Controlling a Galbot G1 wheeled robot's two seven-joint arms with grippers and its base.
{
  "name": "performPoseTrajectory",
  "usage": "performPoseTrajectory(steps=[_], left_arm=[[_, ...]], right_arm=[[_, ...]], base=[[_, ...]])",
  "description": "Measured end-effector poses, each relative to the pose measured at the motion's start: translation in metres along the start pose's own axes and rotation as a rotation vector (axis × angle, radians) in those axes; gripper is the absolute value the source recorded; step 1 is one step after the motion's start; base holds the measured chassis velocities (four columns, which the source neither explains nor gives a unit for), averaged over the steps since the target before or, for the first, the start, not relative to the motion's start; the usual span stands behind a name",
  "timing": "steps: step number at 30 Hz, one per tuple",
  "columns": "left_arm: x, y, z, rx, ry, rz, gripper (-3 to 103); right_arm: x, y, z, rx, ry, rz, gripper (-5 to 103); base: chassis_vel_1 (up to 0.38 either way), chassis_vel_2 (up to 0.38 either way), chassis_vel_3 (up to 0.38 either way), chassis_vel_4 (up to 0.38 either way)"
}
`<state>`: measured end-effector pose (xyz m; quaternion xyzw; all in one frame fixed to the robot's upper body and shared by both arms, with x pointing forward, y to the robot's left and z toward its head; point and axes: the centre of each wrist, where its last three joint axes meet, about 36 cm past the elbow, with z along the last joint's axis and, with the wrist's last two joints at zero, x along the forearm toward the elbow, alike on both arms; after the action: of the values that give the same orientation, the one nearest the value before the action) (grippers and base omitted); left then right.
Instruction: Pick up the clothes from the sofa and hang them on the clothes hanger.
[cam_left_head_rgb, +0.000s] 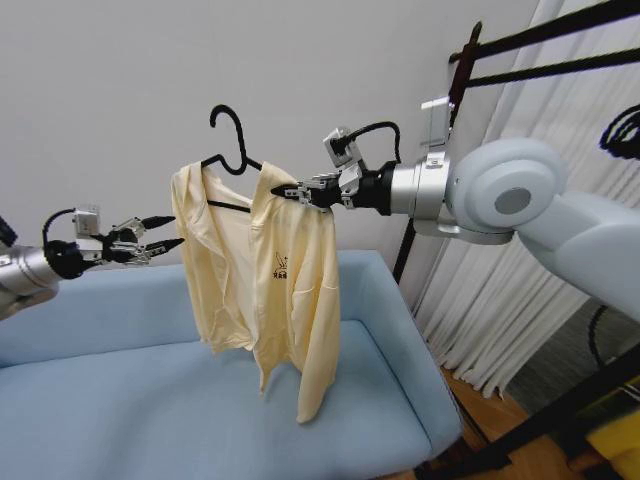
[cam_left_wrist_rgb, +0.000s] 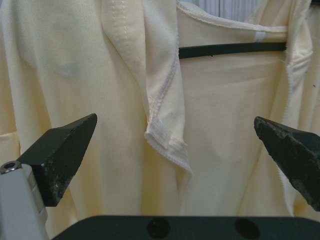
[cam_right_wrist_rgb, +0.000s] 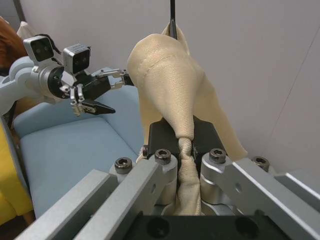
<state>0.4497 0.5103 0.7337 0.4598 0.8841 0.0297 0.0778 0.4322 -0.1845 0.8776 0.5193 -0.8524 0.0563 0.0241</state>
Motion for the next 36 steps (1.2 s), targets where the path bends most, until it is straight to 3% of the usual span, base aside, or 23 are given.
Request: performPoseTrajectory(steps=[5, 7, 9, 12, 15, 17, 24, 28, 31, 33, 36], left_arm=[[-0.012, -0.012, 0.001, 0.016, -0.029, -0.072, 102], [-0.017, -0.017, 0.002, 0.017, -0.035, -0.092, 93], [-0.018, -0.018, 0.002, 0.018, -0.037, -0.093, 93], [-0.02, -0.021, 0.003, 0.019, -0.038, -0.089, 77], [-0.021, -0.023, 0.002, 0.015, -0.04, -0.082, 72], [-0.022, -0.024, 0.001, 0.012, -0.041, -0.074, 61], [-0.023, -0.025, -0.001, 0.006, -0.044, -0.066, 40], [-0.022, -0.026, -0.003, 0.001, -0.046, -0.056, 18], [-0.022, -0.027, -0.005, -0.003, -0.047, -0.052, 12], [-0.024, -0.028, -0.011, -0.014, -0.047, -0.042, 3], [-0.025, -0.029, -0.016, -0.024, -0.05, -0.034, 0]], right_arm=[[-0.005, 0.005, -0.004, 0.013, -0.005, 0.001, 4], [-0.008, 0.007, -0.007, 0.017, -0.007, 0.003, 4], [-0.009, 0.008, -0.007, 0.018, -0.007, 0.006, 4], [-0.01, 0.008, -0.007, 0.018, -0.005, 0.019, 4], [-0.012, 0.009, -0.007, 0.018, -0.002, 0.028, 4], [-0.015, 0.01, -0.006, 0.018, 0.004, 0.037, 4], [-0.021, 0.013, -0.005, 0.019, 0.014, 0.052, 4], [-0.026, 0.013, -0.001, 0.028, 0.022, 0.08, 4], [-0.028, 0.013, 0.001, 0.033, 0.025, 0.092, 4], [-0.033, 0.014, 0.004, 0.048, 0.028, 0.122, 4], [-0.036, 0.014, 0.007, 0.06, 0.033, 0.144, 4]], base=[[0.0, 0.0, 0.0, 0.0], [0.0, 0.0, 0.0, 0.0], [0.0, 0.0, 0.0, 0.0], [0.0, 0.0, 0.0, 0.0], [0.0, 0.0, 0.0, 0.0], [0.0, 0.0, 0.0, 0.0], [0.0, 0.0, 0.0, 0.0], [0.0, 0.0, 0.0, 0.0], [0.0, 0.0, 0.0, 0.0], [0.0, 0.0, 0.0, 0.0], [0.0, 0.0, 0.0, 0.0]])
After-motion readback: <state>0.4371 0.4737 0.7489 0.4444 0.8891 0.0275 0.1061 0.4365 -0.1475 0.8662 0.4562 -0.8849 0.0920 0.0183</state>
